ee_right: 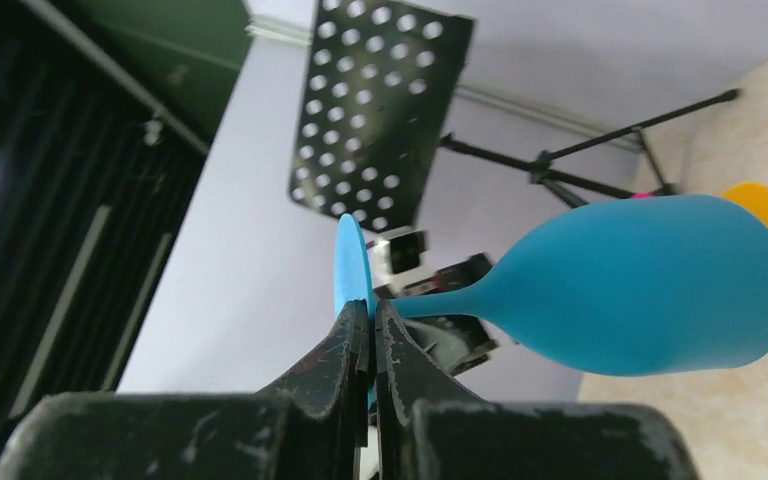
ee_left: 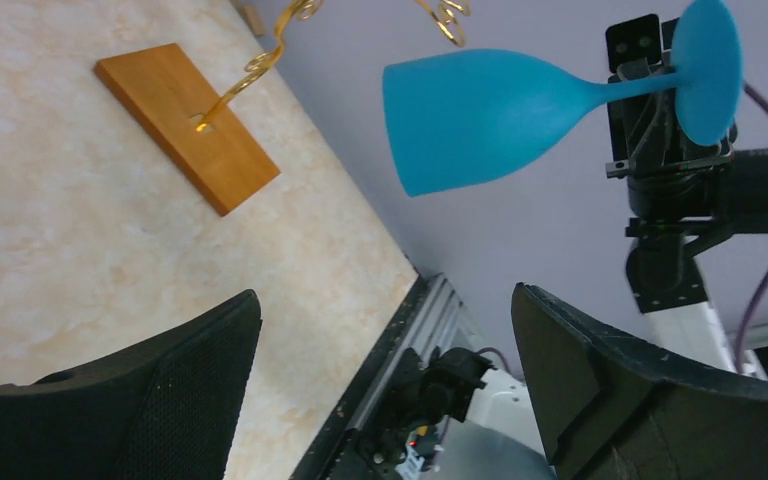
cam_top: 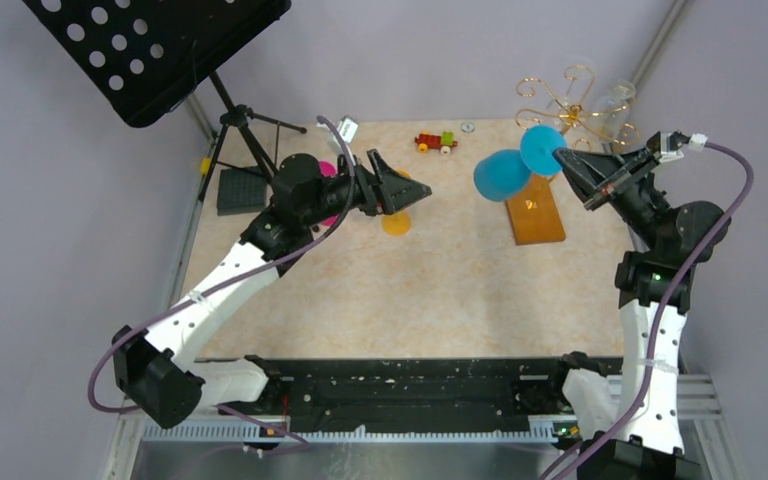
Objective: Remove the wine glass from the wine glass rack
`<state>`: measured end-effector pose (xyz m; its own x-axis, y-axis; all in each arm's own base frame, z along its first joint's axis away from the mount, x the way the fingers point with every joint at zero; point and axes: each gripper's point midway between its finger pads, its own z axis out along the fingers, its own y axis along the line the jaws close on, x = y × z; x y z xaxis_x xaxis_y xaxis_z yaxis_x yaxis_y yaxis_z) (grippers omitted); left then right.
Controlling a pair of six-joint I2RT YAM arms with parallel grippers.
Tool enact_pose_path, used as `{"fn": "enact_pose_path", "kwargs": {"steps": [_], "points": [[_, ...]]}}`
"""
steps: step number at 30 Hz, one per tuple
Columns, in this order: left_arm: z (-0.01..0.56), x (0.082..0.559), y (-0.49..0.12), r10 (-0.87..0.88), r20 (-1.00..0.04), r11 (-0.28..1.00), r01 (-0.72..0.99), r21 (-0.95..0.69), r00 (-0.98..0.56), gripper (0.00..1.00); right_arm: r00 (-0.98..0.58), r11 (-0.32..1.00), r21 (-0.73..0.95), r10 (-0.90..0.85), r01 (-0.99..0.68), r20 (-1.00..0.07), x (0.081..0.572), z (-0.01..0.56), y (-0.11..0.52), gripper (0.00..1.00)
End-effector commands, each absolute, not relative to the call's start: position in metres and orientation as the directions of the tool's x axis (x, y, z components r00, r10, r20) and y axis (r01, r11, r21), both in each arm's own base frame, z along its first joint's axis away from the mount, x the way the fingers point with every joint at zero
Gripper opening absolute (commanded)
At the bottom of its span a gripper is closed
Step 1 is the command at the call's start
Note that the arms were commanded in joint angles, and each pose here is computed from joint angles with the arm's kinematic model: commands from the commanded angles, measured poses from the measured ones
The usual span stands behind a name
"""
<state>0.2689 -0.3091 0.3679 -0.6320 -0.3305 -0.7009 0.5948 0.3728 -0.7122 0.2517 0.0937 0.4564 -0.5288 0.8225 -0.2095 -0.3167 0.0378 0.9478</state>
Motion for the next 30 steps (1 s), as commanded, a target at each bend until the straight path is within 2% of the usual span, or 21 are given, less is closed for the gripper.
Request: {"fn": "enact_pose_path", "kwargs": {"steps": [1, 9, 14, 16, 20, 30], "points": [[0.405, 0.261, -0.321, -0.427, -0.581, 0.151, 0.579, -0.801, -0.693, 0.99, -0.597, -0.098, 0.874, 0.766, -0.475, -0.238, 0.21, 0.508, 0.111, 0.0], [0.438, 0.249, -0.339, -0.397, -0.424, -0.165, 0.518, -0.839, -0.814, 0.99, -0.638, -0.19, 0.818, 0.726, -0.544, -0.256, 0.176, 0.53, 0.121, 0.0], [0.458, 0.233, -0.347, -0.294, -0.355, -0.349, 0.446, -0.824, -0.887, 0.94, -0.656, -0.218, 0.807, 0.711, -0.549, -0.254, 0.162, 0.531, 0.125, 0.0], [0.468, 0.225, -0.35, -0.251, -0.359, -0.401, 0.434, -0.807, -0.899, 0.91, -0.66, -0.225, 0.803, 0.706, -0.552, -0.255, 0.158, 0.53, 0.126, 0.0], [0.475, 0.212, -0.359, -0.178, -0.36, -0.452, 0.401, -0.797, -0.916, 0.8, -0.667, -0.234, 0.807, 0.704, -0.542, -0.244, 0.16, 0.525, 0.126, 0.0], [0.491, 0.193, -0.352, -0.156, -0.376, -0.531, 0.398, -0.748, -0.913, 0.42, -0.667, -0.232, 0.829, 0.715, -0.509, -0.209, 0.171, 0.509, 0.124, 0.0]]}}
